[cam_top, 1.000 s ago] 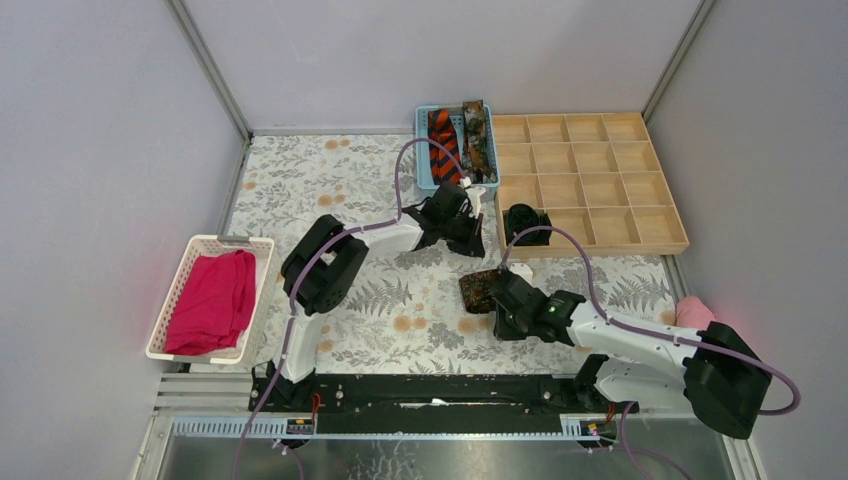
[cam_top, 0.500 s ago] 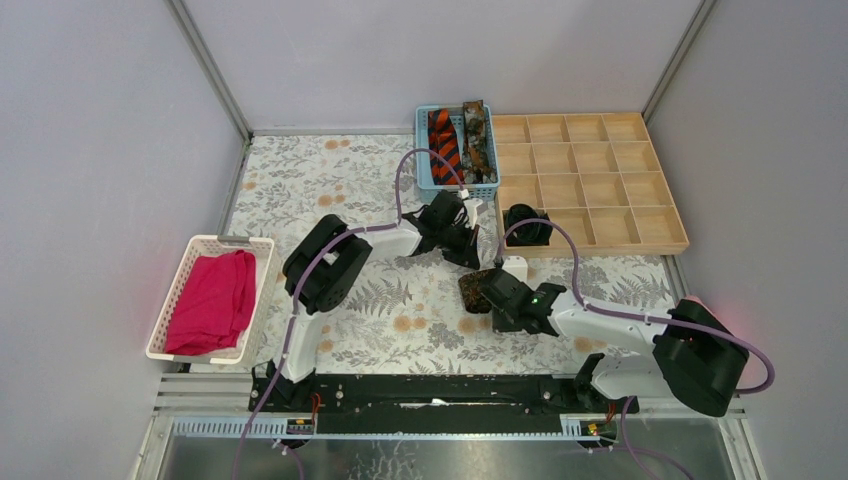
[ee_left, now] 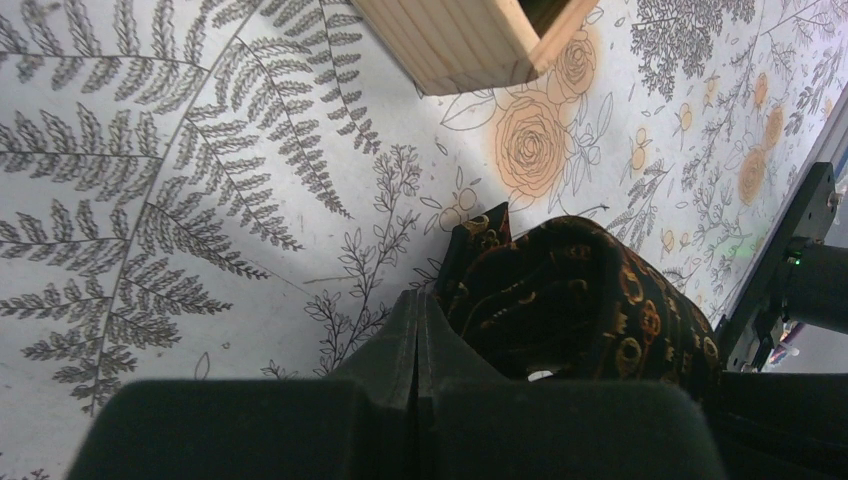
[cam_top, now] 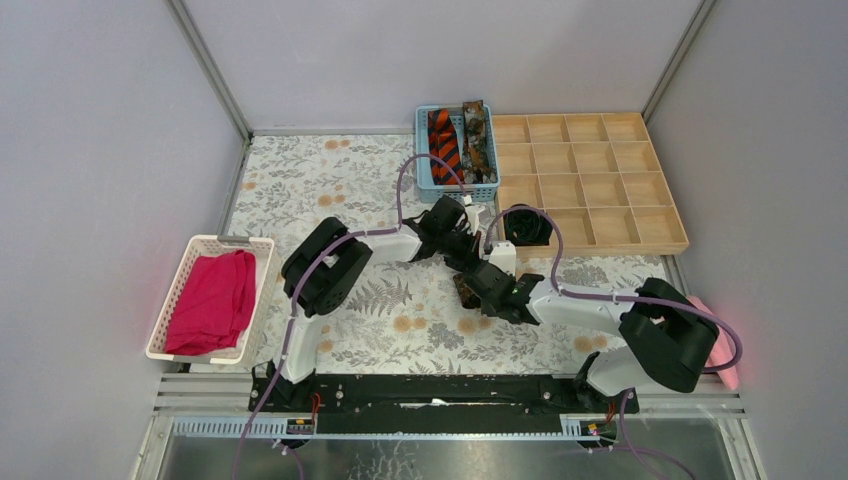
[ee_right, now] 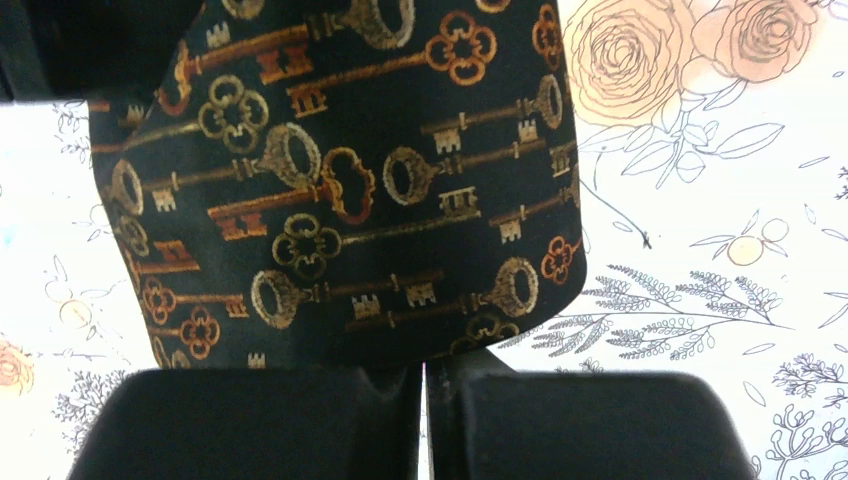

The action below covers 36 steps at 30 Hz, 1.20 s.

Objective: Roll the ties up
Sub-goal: Roll the tie at the center of the board.

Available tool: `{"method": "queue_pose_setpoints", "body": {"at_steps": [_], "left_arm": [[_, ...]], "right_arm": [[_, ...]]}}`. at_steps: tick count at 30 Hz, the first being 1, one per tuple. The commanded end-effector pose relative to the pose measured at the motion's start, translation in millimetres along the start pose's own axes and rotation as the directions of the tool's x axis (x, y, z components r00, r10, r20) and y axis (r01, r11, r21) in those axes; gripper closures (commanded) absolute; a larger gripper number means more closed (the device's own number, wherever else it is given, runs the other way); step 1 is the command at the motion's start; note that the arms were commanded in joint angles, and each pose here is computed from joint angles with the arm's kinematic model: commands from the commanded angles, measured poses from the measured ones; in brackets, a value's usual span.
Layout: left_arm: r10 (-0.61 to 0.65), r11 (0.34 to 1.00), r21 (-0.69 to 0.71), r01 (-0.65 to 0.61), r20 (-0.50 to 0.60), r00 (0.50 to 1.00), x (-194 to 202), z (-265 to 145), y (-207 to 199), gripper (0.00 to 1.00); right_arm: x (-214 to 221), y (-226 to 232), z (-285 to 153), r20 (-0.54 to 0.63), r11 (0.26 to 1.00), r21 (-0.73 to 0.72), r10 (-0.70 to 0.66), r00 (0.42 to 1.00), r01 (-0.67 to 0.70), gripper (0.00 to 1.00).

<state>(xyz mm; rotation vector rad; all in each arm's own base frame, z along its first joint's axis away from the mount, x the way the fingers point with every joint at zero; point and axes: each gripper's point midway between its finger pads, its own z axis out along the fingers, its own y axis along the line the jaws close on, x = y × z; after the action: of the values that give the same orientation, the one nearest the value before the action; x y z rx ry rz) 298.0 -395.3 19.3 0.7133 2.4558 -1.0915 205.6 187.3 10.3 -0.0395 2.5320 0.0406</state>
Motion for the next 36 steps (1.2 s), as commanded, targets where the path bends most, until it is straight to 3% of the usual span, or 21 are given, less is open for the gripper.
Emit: {"method": "queue_pose_setpoints", "body": {"at_steps": [1,10,15,25,29,36], "left_arm": [[-0.036,0.998,-0.045,0.031,-0.102,0.994,40.5,-0.6,9.3,1.0],[-0.039,0.982,-0.189,0.023,-0.086,0.996,30.9,-6.7,35.1,1.0],[-0.083,0.966,-0.244,0.081,0.001,0.997,8.7,-16.2,53.5,1.0],[-0.099,0.95,-0.281,0.136,0.145,0.985,-42.4,-40.1,60.3,1.0],[-0.114,0.942,-0.293,0.161,0.169,0.979,-46.2,-50.4,64.3,1.0],[-0.177,0.937,-0.258,0.234,0.225,0.958,-35.9,-74.9,62.5,1.0]], "right_arm": [[-7.5,-6.9,5.4,0.021,0.996,0.076,-0.037,0.999,0.036,1.0],[-2.8,-7.3,-12.0,0.005,1.0,0.011,-0.008,1.0,0.008,0.97],[-7.4,-23.3,-35.4,0.023,1.0,0.016,-0.011,1.0,0.01,0.95],[-40.7,-44.2,-84.7,0.132,1.0,0.015,0.011,0.991,-0.013,0.93],[-52.7,-49.8,-94.5,0.158,0.999,0.048,-0.002,0.987,-0.006,0.82],[-66.1,-53.8,-102.3,0.157,0.992,0.11,-0.084,0.984,0.068,0.81]]}}
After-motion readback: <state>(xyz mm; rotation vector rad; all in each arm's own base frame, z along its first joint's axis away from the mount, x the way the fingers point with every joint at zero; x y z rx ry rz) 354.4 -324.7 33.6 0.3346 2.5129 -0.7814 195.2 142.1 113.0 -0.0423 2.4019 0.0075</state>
